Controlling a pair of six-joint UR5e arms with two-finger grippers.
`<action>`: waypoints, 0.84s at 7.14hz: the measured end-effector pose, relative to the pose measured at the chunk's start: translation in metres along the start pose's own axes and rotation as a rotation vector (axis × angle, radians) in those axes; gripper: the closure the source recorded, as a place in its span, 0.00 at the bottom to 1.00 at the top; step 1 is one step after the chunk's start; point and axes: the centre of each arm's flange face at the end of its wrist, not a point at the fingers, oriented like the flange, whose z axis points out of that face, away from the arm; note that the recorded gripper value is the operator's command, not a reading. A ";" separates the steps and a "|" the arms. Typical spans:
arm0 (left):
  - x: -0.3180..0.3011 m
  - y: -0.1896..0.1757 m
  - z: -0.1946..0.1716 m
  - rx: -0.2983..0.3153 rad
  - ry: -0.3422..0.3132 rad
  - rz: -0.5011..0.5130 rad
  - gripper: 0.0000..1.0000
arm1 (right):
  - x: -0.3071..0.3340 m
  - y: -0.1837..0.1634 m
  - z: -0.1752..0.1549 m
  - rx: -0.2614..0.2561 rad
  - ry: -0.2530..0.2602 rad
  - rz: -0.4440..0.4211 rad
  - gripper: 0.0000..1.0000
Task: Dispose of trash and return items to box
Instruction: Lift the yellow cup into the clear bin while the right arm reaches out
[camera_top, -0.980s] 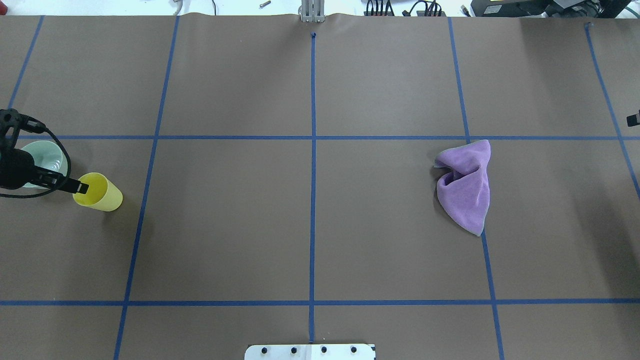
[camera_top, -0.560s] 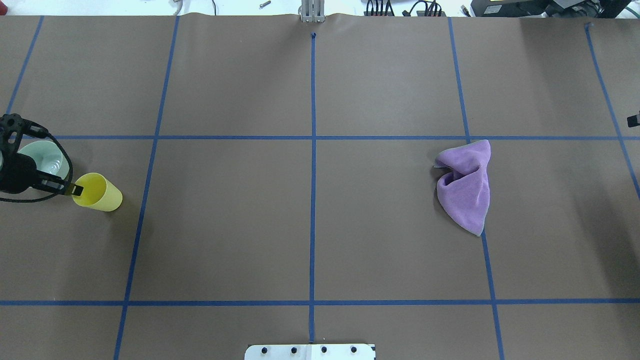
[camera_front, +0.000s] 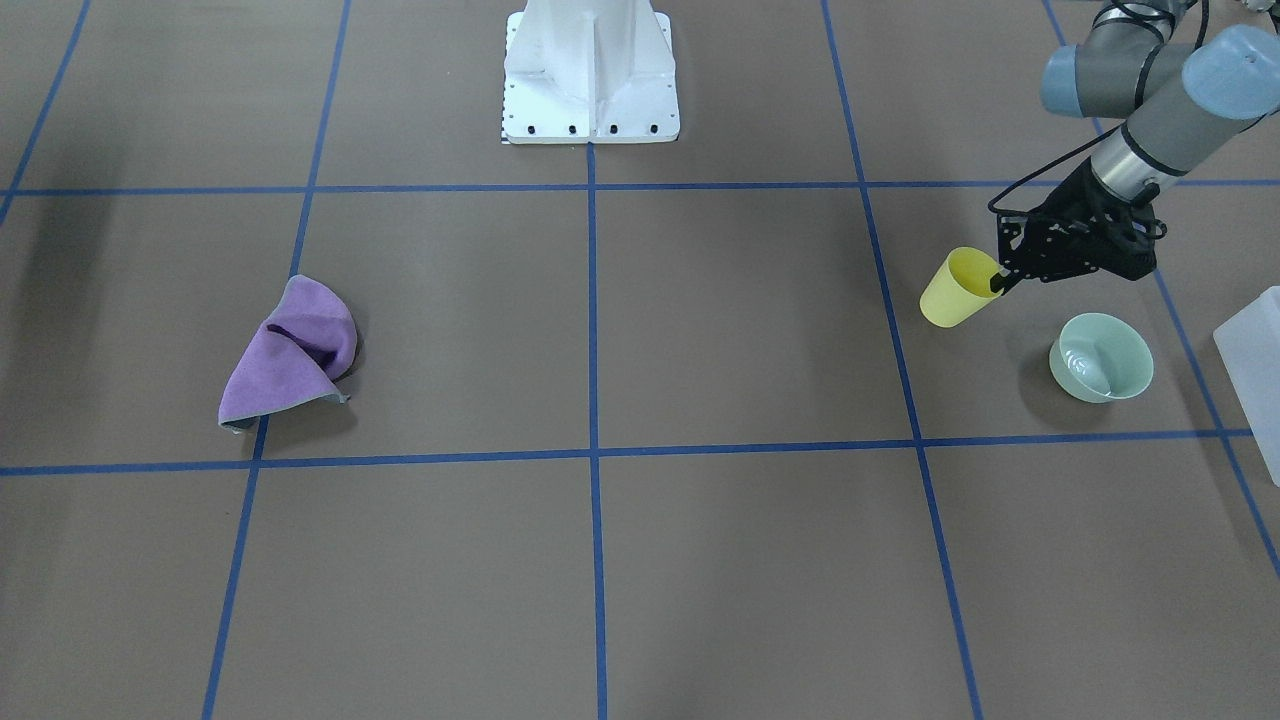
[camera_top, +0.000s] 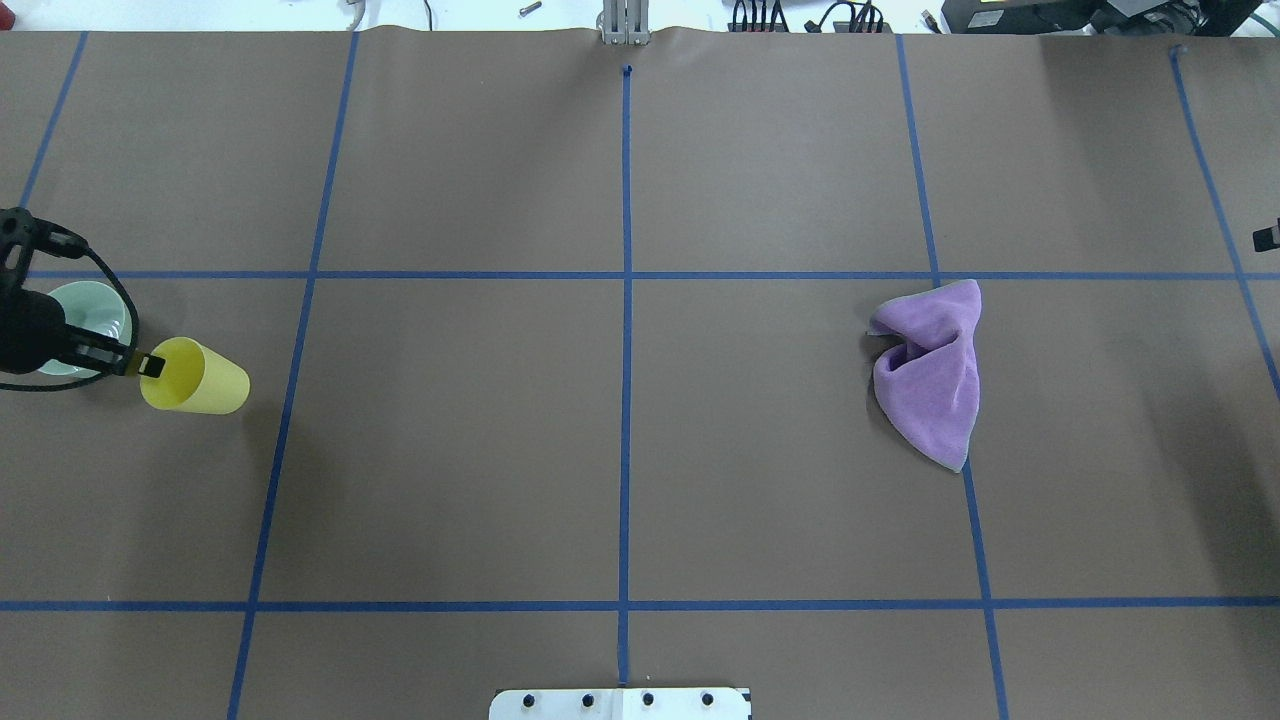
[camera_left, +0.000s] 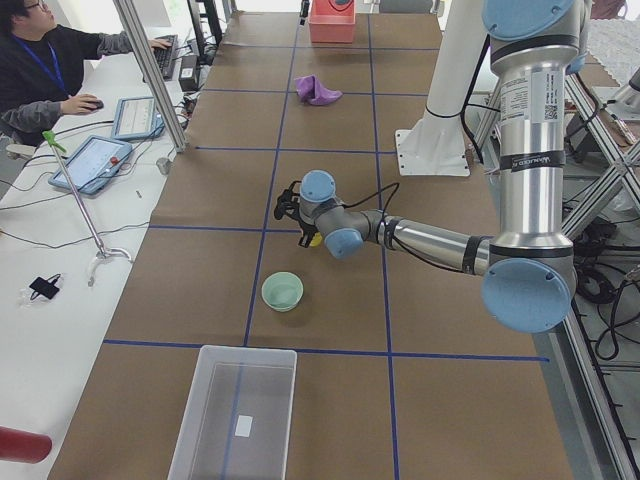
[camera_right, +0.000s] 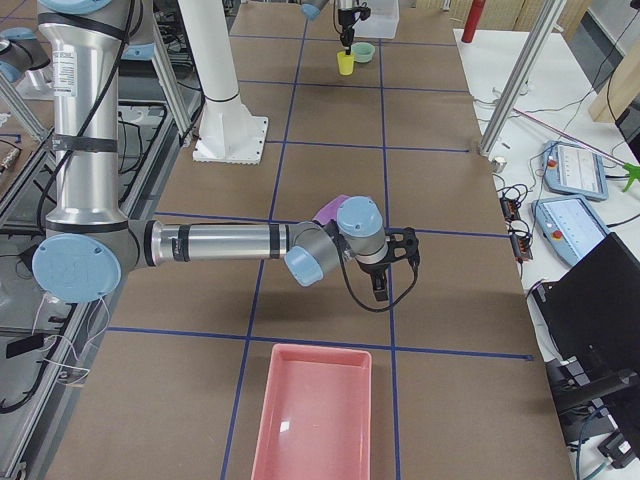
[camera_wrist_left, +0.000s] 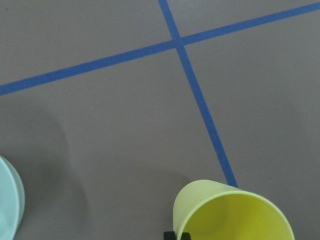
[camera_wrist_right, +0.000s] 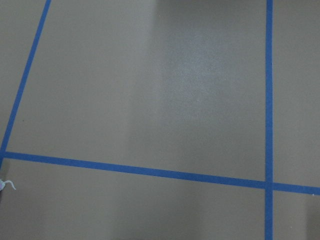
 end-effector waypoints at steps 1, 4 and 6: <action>-0.019 -0.012 -0.022 -0.005 -0.021 -0.012 1.00 | -0.012 -0.006 -0.002 0.008 -0.011 0.027 0.00; -0.098 -0.046 -0.100 -0.025 -0.153 0.082 1.00 | -0.085 -0.028 0.009 0.021 -0.047 0.101 0.00; -0.160 -0.054 -0.154 -0.057 -0.226 0.159 1.00 | -0.136 -0.035 0.025 0.026 -0.059 0.148 0.00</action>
